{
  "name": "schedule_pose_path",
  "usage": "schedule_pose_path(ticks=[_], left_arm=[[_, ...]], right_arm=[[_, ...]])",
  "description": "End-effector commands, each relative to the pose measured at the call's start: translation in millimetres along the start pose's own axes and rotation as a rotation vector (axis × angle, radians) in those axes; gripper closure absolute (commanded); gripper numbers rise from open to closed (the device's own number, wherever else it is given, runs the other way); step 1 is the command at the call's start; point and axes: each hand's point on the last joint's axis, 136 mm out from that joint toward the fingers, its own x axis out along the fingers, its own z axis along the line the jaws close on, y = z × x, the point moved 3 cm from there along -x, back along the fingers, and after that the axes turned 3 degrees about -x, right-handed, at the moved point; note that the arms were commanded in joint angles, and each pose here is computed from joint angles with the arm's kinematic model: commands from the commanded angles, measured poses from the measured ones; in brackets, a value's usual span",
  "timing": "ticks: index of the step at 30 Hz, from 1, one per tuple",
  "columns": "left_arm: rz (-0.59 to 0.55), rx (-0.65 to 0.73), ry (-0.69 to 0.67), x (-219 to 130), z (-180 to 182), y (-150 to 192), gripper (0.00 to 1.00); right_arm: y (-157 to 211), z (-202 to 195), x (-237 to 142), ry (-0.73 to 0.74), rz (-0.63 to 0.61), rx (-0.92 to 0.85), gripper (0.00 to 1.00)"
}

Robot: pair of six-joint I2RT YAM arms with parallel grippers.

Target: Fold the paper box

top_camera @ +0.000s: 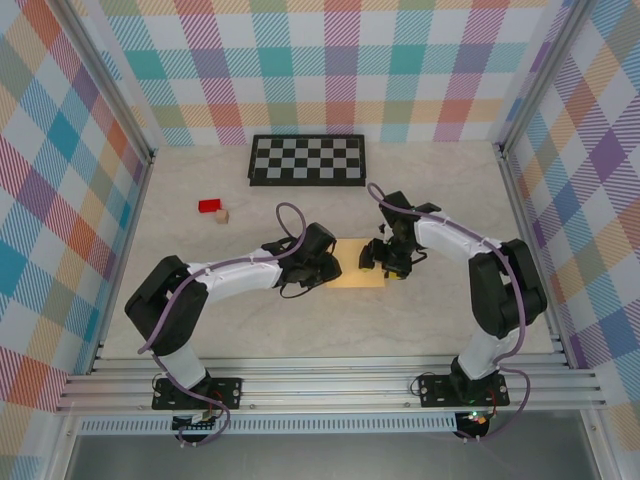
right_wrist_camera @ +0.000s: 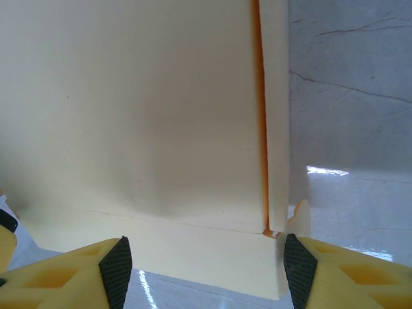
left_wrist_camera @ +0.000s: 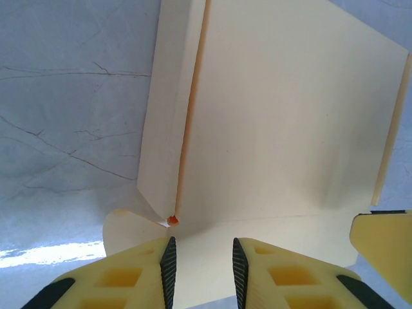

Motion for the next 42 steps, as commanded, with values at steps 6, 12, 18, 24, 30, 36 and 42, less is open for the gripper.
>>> schedule_pose_path(ticks=[6, 12, 18, 24, 30, 36, 42], left_arm=[[0.021, 0.002, 0.005, 7, -2, 10, 0.68], [-0.009, 0.084, -0.076, -5, 8, 3, 0.62], [-0.009, 0.17, -0.043, -30, 15, -16, 0.55], [0.039, 0.249, 0.009, -40, 14, -20, 0.41], [0.131, 0.384, 0.045, -31, 13, -26, 0.38], [0.139, 0.376, 0.048, -14, 26, -25, 0.39], [0.154, 0.342, 0.051, 0, 35, -19, 0.39]], right_arm=[[3, 7, 8, -0.056, 0.038, 0.021, 0.34], [3, 4, 6, -0.055, 0.036, 0.027, 0.34], [3, 0, 1, -0.042, 0.022, 0.012, 0.34], [8, -3, -5, -0.03, 0.004, 0.021, 0.34], [10, -4, -6, -0.048, -0.025, 0.025, 0.34], [-6, 10, 2, -0.136, -0.068, -0.006, 0.34], [-26, 17, 4, -0.13, -0.108, -0.039, 0.34]])
